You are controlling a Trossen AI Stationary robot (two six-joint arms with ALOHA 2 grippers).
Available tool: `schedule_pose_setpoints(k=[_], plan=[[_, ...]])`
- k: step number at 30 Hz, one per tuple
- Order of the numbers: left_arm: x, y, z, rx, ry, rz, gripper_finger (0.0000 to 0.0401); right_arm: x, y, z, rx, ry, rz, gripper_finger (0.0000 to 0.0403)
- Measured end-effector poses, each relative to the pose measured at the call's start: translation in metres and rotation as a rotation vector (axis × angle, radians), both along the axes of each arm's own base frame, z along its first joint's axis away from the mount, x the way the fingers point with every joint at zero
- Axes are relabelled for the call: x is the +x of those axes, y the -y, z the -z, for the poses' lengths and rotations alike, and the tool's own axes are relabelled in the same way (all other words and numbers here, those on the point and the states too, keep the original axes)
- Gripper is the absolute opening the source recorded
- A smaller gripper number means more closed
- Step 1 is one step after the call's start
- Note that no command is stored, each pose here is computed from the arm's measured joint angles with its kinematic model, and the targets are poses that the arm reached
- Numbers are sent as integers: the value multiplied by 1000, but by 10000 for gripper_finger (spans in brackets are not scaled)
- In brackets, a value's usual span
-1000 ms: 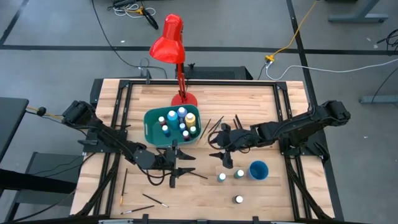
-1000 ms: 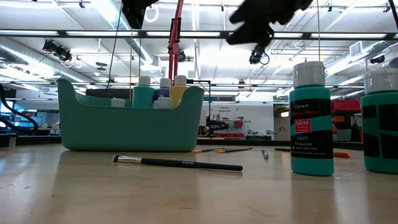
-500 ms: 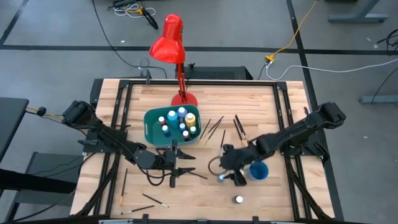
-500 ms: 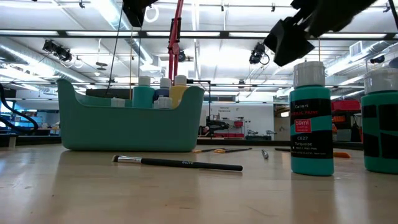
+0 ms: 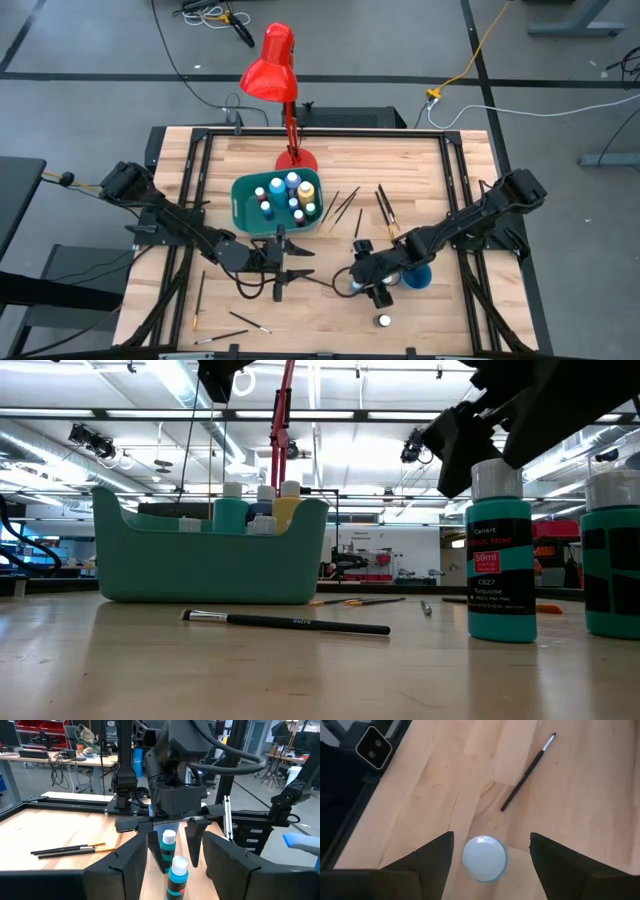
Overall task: Pick & Place Paint Supplies
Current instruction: Put the small light blue paint bottle into the green bin
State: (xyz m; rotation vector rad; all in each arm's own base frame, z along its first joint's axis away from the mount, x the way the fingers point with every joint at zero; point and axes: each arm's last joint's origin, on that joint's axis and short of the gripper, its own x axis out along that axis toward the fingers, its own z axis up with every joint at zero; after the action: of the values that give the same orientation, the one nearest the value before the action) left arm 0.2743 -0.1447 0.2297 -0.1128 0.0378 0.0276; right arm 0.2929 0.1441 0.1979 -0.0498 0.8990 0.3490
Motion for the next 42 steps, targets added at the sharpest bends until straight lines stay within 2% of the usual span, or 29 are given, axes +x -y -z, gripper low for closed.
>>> schedule_pose_setpoints(k=[7,19,26,29,33,37,42], plan=[[0,0,0,32,-1,4,196,-1,1,1,6,-20,1,257],[0,0,0,17,0,4,196,3,0,11,22,-51,-14,173],[0,0,0,15,3,5,196,7,0,11,1,-10,-42,126],[0,0,0,15,4,5,196,10,4,11,-11,5,-46,125],[0,0,0,16,4,5,196,22,14,5,-67,134,7,125],[0,0,-1,16,5,5,196,40,29,-6,-117,328,178,130],[0,0,-4,16,39,-2,196,58,49,-8,-62,436,259,128]])
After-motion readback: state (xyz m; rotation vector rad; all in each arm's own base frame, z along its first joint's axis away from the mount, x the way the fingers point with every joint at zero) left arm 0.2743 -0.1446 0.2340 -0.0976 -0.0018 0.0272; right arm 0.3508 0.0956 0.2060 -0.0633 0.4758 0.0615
